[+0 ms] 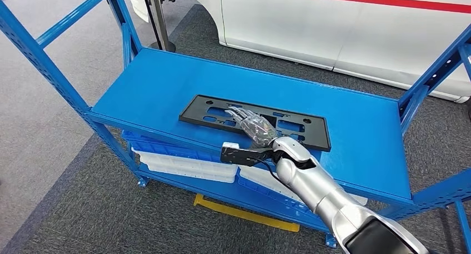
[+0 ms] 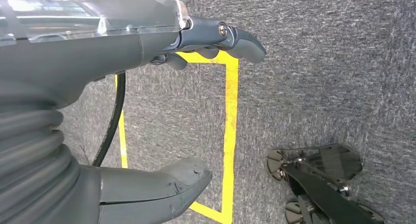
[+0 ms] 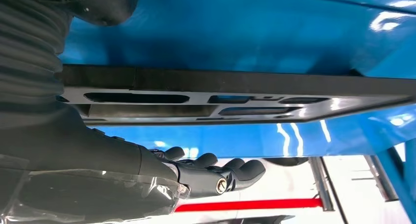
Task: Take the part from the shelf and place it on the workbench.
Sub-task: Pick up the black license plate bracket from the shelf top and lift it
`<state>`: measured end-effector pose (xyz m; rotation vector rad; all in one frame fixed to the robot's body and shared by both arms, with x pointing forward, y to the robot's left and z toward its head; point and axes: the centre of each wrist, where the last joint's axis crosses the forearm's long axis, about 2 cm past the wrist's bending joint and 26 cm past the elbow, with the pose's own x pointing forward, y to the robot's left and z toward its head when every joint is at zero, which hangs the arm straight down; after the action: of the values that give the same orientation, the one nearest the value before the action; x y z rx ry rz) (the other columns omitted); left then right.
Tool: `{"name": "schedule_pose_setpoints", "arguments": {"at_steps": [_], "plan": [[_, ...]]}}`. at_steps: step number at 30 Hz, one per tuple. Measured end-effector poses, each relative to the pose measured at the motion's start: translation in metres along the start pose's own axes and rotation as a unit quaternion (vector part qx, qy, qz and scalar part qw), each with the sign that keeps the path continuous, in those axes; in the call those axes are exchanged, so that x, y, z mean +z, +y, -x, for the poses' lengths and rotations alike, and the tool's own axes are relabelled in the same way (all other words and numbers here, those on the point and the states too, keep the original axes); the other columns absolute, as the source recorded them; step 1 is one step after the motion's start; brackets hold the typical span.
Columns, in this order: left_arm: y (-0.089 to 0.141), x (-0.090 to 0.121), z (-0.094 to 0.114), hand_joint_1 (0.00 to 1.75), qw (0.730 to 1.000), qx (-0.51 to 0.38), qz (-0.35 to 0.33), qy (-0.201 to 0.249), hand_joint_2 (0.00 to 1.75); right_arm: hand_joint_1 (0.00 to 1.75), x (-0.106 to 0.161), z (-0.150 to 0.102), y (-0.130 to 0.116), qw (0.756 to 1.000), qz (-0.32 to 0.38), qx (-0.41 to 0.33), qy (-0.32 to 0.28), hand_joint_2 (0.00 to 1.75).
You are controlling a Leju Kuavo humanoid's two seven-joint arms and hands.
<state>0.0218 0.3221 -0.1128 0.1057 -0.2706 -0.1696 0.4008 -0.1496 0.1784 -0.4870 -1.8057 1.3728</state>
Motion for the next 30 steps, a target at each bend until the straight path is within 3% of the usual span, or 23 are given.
{"name": "schedule_pose_setpoints", "arguments": {"at_steps": [17,30], "plan": [[0.000,0.000,0.000,0.00,1.000,-0.022,0.006,-0.001,1.75,0.00,-0.002,0.020,0.005,0.990,0.091,0.078,0.069,1.75],[0.001,0.000,-0.001,0.00,1.000,-0.028,0.009,0.001,1.75,0.00,0.010,0.041,0.016,0.987,0.072,0.093,0.114,1.75]]}}
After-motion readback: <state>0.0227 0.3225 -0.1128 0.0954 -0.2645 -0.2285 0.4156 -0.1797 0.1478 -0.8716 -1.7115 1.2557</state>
